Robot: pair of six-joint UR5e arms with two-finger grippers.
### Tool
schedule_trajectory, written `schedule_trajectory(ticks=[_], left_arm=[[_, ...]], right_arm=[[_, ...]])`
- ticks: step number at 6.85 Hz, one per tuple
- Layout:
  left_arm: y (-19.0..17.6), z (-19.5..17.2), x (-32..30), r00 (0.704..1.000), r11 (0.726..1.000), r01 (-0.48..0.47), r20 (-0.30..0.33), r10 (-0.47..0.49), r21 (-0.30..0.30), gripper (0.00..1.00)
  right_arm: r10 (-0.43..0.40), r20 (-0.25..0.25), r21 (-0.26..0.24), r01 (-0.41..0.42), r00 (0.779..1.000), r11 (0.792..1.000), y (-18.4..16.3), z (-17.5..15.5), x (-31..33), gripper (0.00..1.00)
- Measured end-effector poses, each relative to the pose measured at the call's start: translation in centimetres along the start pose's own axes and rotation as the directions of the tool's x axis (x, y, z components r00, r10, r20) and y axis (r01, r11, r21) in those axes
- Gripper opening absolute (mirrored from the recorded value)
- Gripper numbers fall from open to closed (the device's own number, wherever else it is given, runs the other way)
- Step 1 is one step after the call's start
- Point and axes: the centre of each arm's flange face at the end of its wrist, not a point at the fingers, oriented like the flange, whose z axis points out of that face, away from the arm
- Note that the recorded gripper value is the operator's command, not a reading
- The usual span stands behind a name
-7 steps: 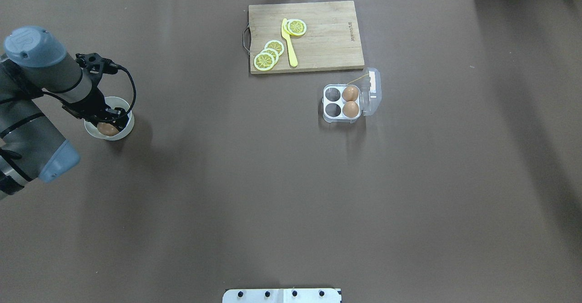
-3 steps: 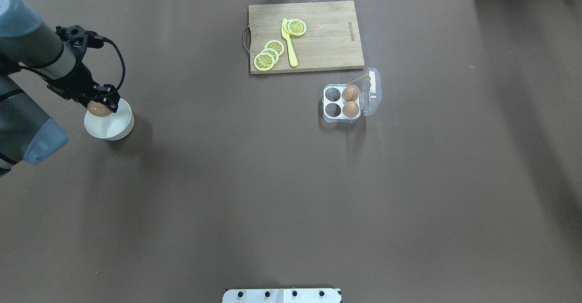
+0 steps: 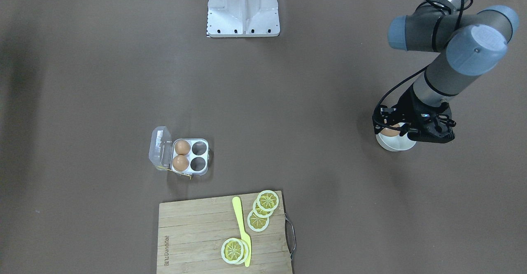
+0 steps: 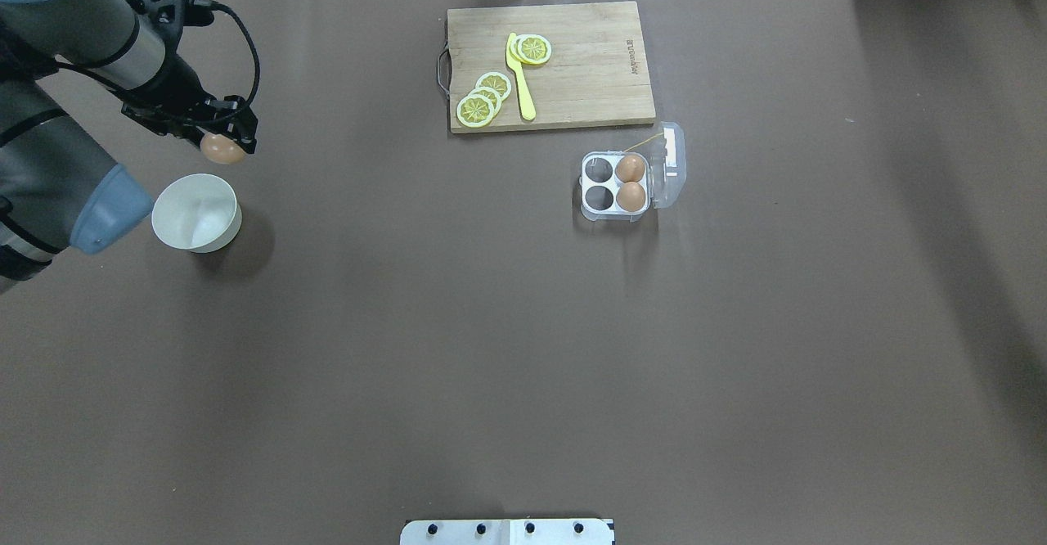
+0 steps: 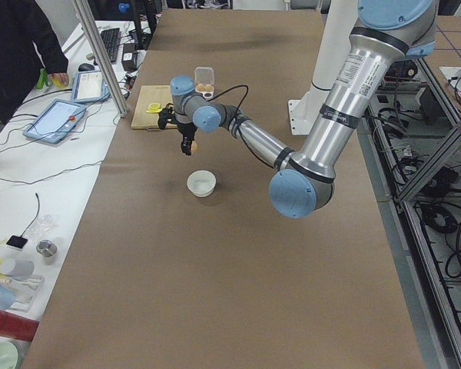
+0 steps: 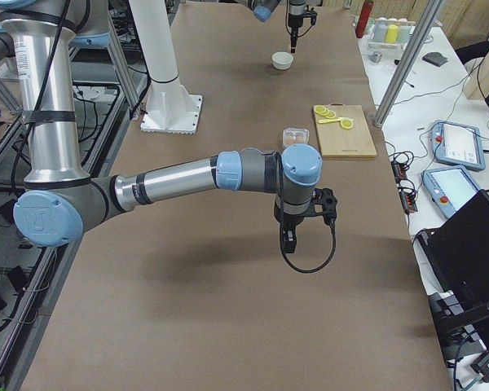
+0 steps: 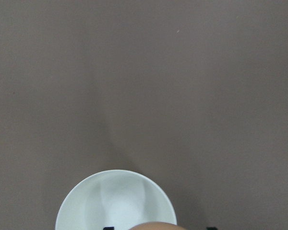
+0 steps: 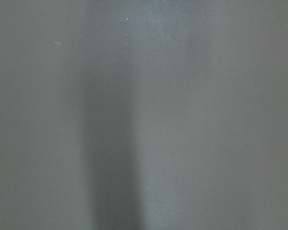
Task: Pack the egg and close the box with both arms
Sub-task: 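Lift the egg with the left gripper and carry it toward the carton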
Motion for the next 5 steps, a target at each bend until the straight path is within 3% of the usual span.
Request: schedule_trajectory(ticks=[2, 5], left_arm=[[0.0, -1.1, 6.9, 0.993, 0.996, 0.083, -0.089, -0.081, 0.024, 0.45], [1.7, 0.1, 18.3, 0.953, 0.98, 0.196, -0.24, -0.186, 0.019, 0.45]], right_arm=[[0.017, 0.0, -0.01, -0.017, 1.0, 1.0, -0.3, 0.6, -0.6, 1.0], [0.038, 0.003, -0.019, -0.038, 0.999, 0.999, -0.5, 1.0, -1.3, 1.0]])
